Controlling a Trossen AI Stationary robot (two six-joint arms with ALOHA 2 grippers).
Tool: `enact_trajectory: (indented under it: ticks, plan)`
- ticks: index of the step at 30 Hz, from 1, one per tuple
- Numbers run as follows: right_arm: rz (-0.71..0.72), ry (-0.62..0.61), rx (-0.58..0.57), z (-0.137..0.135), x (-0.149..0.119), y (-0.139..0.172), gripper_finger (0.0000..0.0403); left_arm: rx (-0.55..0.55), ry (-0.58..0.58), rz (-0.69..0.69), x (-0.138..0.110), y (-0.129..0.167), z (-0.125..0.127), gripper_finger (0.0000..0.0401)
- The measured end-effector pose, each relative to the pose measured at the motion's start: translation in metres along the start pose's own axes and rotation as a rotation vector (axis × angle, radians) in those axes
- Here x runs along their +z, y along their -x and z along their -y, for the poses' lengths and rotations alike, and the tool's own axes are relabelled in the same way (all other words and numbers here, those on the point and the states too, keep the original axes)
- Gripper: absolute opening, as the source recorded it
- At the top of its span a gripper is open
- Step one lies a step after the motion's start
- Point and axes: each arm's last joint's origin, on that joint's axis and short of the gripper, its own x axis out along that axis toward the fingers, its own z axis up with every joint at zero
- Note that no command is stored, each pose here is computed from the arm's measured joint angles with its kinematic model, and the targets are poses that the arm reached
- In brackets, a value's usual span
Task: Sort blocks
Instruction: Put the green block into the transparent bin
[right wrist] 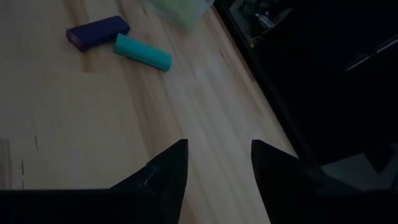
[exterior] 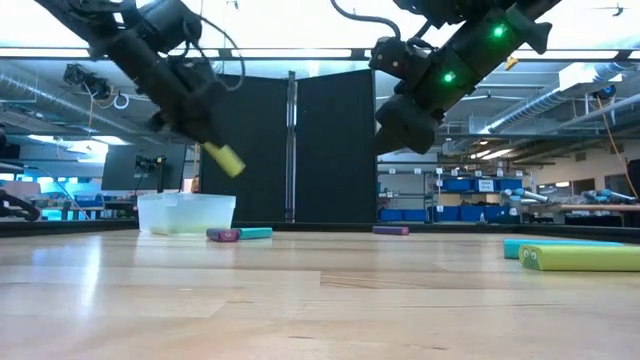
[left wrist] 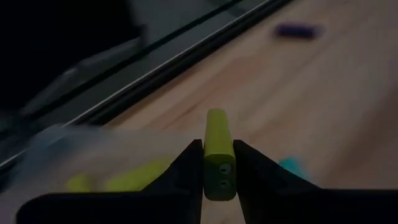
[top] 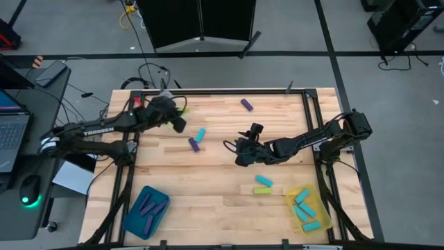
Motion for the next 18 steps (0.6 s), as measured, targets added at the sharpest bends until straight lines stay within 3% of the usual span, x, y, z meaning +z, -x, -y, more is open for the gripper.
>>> enact_trajectory:
  ticks: [3,18]
  plan:
    - [-0.004,-0.011,-0.002,0.0,0.0,0.0,0.0185,0.104,0.003,-0.044,-0.005,-0.002,-0.008,0.0078]
    - [-0.01,-0.01,-0.006,0.002,-0.001,-0.002,0.0184,0.274,-0.011,-0.231,-0.028,-0.052,-0.037,0.0078]
